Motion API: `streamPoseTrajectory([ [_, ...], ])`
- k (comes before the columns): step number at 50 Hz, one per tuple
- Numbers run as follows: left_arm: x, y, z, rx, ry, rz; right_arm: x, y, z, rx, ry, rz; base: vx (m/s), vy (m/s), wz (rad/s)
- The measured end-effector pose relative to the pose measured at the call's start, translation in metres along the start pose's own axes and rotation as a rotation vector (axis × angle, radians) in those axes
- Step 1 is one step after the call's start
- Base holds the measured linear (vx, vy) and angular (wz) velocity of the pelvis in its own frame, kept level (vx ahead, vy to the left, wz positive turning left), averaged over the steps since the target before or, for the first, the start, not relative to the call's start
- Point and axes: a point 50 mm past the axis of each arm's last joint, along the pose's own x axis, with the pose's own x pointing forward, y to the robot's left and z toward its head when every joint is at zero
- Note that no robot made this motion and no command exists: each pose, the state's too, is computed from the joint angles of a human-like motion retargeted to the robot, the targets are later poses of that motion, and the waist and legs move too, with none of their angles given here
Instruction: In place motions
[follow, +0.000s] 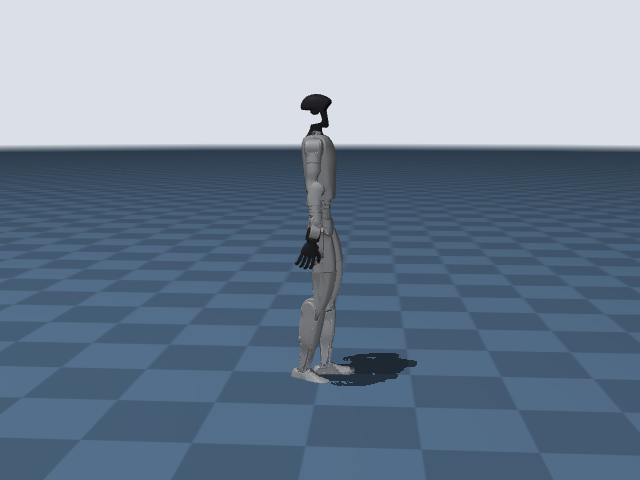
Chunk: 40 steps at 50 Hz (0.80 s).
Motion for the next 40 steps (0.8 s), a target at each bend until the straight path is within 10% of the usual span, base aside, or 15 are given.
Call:
streamPoseTrajectory([
  [40, 0.0, 0.001, -0.003, 0.011, 0.01, 0.015, -0.003, -0.006, 0.012, -0.019, -0.027, -0.009, 0.0, -0.01, -0.02],
])
